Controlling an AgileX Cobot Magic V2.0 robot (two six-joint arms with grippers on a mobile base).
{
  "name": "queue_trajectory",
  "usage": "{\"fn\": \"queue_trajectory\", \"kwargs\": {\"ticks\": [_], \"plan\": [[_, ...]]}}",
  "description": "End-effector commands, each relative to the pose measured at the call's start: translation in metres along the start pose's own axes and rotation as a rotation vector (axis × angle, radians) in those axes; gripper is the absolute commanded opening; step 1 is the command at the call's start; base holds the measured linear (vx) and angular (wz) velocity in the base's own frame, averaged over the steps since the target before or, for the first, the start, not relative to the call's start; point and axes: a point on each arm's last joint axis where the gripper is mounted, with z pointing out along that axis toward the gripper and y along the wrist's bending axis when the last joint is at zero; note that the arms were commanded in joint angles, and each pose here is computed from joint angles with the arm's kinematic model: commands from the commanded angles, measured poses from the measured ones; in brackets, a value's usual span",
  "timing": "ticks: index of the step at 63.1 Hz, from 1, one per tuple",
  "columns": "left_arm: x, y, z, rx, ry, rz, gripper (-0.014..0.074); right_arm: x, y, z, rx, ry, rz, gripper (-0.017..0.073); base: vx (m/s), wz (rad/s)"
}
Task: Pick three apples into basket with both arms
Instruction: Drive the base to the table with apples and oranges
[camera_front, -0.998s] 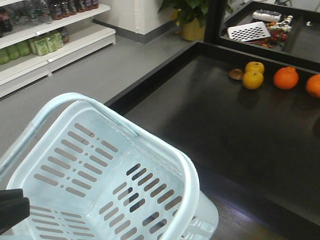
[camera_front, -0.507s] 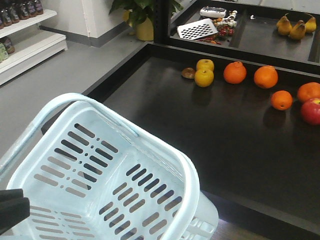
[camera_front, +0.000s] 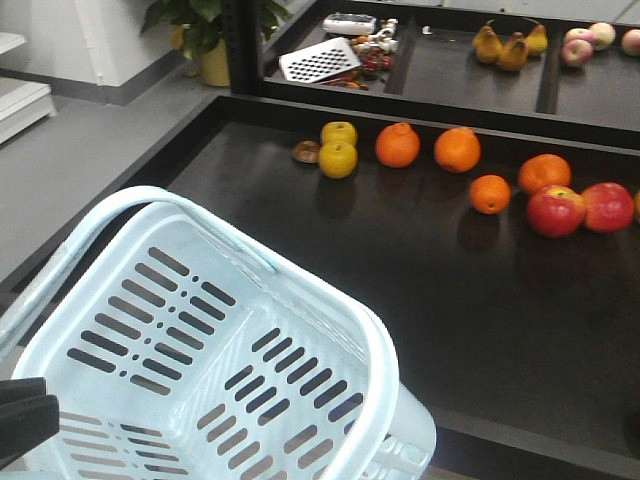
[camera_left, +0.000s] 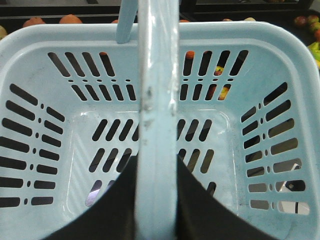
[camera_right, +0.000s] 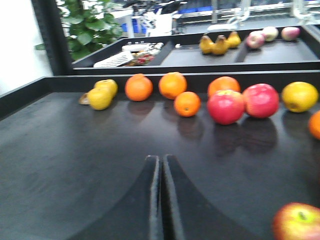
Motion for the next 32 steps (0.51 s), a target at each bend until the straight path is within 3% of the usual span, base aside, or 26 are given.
{"fn": "queue_trajectory", "kwargs": {"ticks": [1,32], "plan": [[-0.016,-0.0026,-0.0039,0.006,-0.112,-0.036,-0.0006,-0.0029,0.0003,-0.0002,-0.005,-0.076,-0.014,-0.0009,0.08,-0.3],[-0.016,-0.0026,-0.0039,0.006,-0.112,-0.036,-0.0006,-0.0029,0.0003,-0.0002,-0.005,-0.076,-0.014,-0.0009,0.09,-0.3]]}}
